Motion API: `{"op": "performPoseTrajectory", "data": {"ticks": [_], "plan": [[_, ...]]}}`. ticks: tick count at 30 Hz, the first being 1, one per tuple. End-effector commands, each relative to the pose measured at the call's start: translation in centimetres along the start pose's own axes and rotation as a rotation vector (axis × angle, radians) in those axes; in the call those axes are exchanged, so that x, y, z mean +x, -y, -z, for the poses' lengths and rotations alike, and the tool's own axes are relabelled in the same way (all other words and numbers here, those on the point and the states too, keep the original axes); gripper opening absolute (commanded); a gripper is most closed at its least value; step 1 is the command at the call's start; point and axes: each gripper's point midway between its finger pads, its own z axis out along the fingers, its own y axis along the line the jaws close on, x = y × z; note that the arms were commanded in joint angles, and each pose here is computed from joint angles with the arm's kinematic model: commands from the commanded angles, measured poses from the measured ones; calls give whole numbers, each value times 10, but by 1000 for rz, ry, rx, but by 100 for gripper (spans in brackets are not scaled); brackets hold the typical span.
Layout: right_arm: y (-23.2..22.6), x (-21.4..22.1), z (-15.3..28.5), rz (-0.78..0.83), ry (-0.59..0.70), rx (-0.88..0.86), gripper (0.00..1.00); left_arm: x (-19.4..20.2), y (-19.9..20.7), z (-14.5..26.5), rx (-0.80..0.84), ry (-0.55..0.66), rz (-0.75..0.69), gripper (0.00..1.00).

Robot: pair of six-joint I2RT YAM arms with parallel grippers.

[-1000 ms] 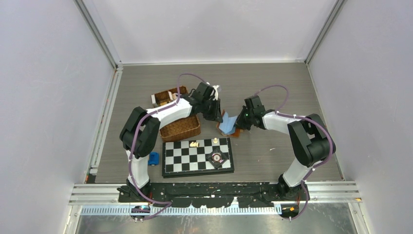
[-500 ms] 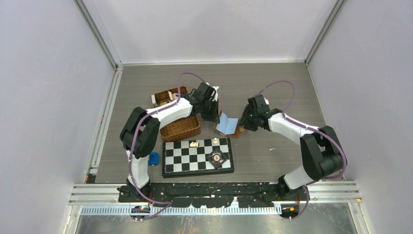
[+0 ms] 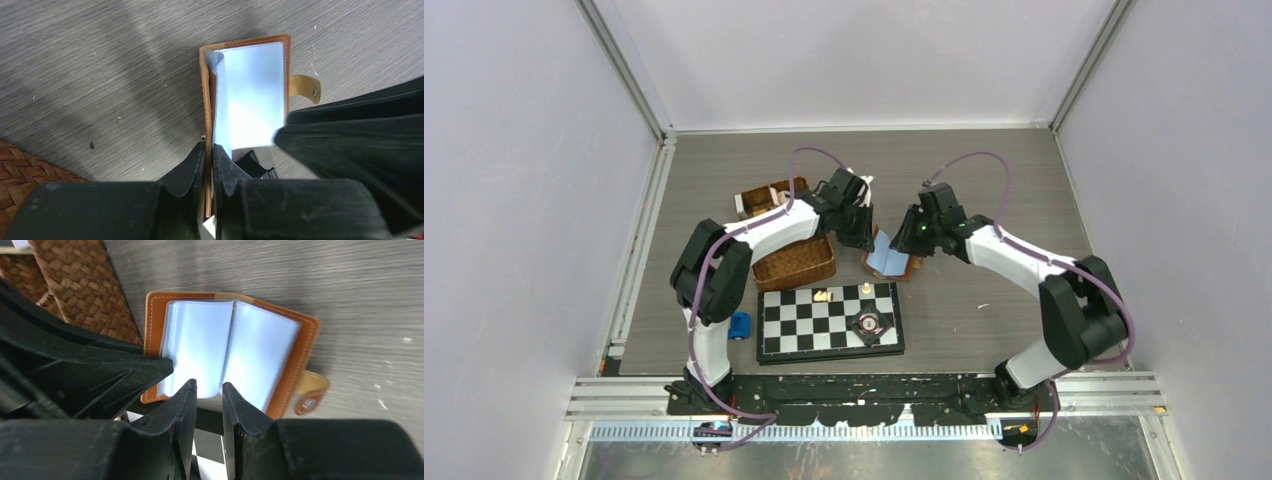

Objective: Put the credit cards into the card holder
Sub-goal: Open the card holder at the center of the board.

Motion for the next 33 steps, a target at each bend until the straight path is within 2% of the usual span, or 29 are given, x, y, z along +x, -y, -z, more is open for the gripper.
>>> {"op": "performPoseTrajectory", "data": {"ticks": [1, 6, 11, 18, 25, 33], "plan": [[-28, 0, -22, 21, -24, -90, 29, -19, 2, 7, -16, 35, -44, 12], [-15, 5, -47, 10, -45, -36, 25, -27, 8, 14, -2, 58, -75, 18], [-11, 9, -64, 8, -59, -30, 25, -40, 14, 28, -1, 93, -115, 31], [8, 14, -77, 46, -83, 64, 33, -49, 12, 60, -46, 153, -144, 48], [25, 19, -85, 125, -104, 207, 40, -50, 2, 102, -51, 222, -109, 54], [41, 18, -86, 246, -105, 396, 42, -52, -18, 156, -71, 305, -67, 61]]}}
